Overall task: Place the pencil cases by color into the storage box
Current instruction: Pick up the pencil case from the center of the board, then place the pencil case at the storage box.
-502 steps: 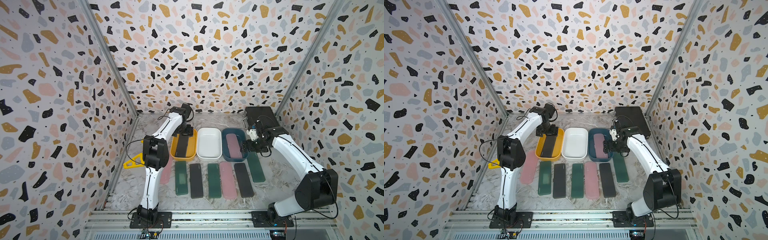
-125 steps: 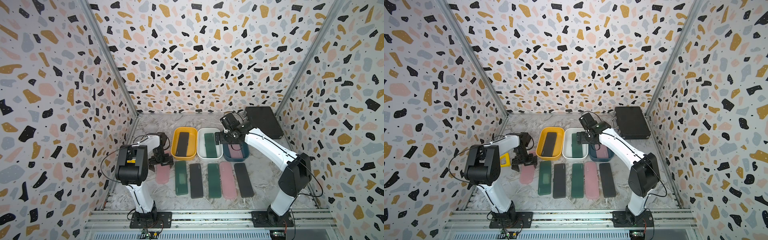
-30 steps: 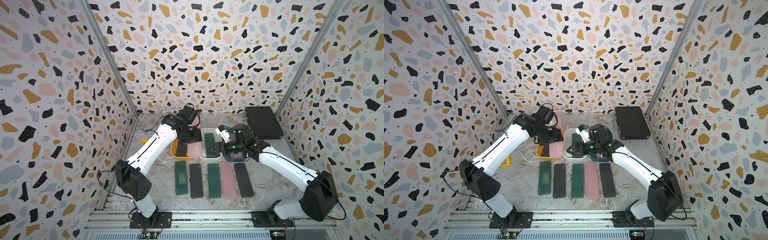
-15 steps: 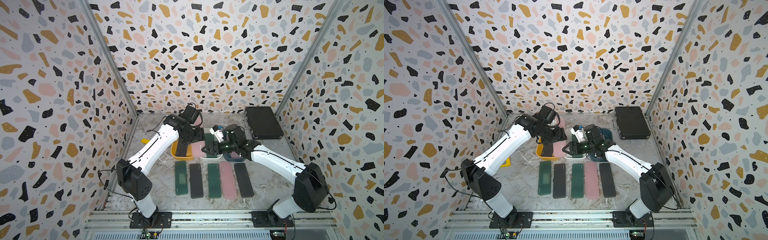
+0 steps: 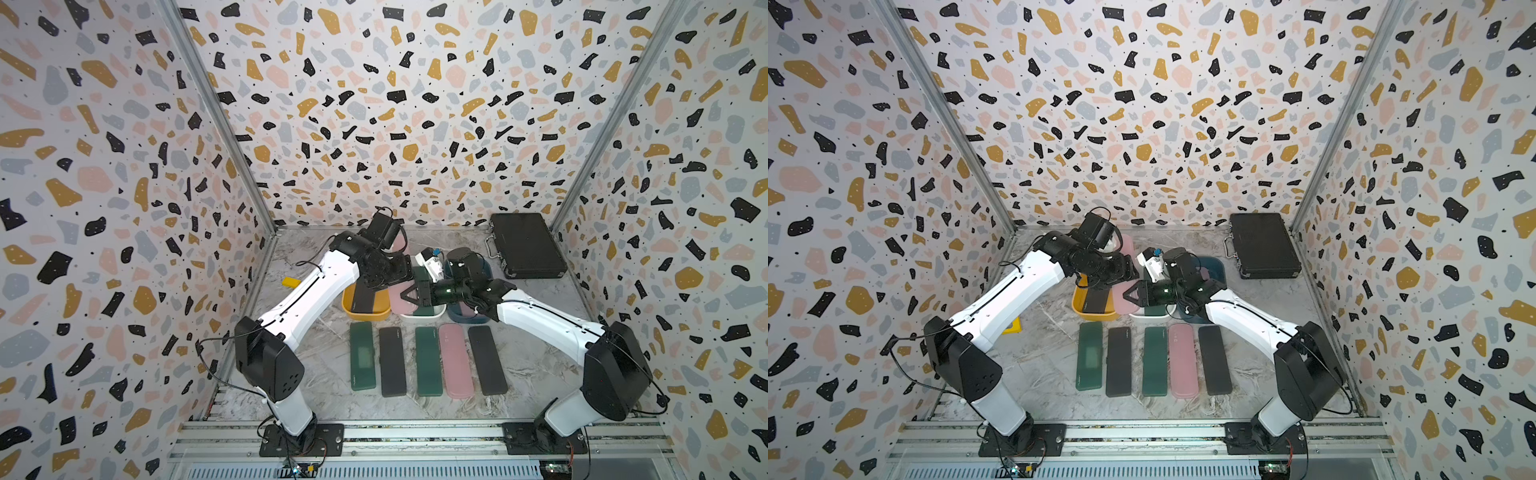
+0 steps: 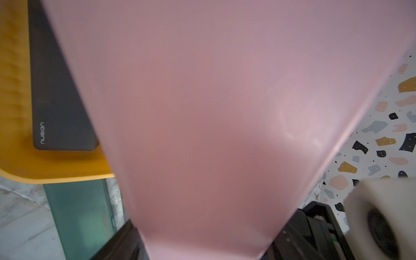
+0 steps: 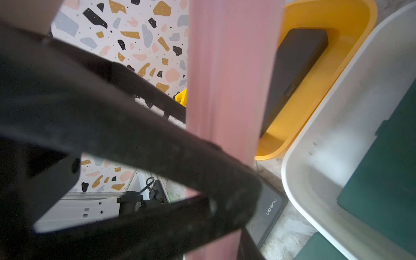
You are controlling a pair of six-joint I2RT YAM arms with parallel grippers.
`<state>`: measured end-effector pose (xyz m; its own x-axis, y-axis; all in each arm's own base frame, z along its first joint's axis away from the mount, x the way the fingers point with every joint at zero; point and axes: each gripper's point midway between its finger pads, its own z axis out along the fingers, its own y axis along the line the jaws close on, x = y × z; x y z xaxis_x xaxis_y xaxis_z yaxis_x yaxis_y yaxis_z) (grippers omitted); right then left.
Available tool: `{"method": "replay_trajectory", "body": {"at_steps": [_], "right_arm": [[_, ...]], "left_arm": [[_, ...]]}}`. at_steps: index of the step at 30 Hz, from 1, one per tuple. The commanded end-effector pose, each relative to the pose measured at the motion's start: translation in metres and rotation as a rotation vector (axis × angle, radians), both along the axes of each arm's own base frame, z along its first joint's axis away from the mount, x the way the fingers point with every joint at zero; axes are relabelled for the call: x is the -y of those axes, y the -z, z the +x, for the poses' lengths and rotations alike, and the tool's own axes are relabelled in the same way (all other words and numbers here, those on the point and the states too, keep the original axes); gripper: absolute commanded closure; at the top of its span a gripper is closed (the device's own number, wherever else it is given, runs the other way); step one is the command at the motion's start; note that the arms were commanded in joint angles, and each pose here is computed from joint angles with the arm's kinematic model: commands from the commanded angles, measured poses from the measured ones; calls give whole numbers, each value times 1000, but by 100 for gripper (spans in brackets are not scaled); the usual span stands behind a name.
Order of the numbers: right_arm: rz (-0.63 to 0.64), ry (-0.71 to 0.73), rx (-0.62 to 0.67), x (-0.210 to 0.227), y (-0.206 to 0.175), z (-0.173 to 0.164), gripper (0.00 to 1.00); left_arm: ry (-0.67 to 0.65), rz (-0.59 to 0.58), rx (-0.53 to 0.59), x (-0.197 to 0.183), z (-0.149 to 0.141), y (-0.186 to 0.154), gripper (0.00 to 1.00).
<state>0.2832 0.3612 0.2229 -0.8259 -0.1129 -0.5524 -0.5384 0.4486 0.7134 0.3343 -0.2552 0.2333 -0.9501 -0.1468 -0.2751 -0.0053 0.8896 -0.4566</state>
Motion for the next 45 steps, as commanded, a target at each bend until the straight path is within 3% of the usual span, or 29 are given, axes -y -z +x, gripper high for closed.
{"method": "replay_trajectory", "body": {"at_steps": [1, 6, 17, 32, 45], "right_arm": [[50, -6, 58, -7, -25, 4, 72], [49, -7, 57, -7, -25, 4, 76], [8, 0, 42, -3, -20, 3, 79], [-156, 27, 71, 27, -6, 6, 78], [-281, 184, -19, 126, 10, 38, 77]], "left_arm": [[-1, -45, 44, 4, 0, -14, 31], [-5, -47, 45, 4, 0, -12, 29], [33, -72, 113, 6, 1, -29, 0], [6, 53, 275, -27, 4, -47, 0], [28, 100, 320, -53, -24, -55, 0]]}}
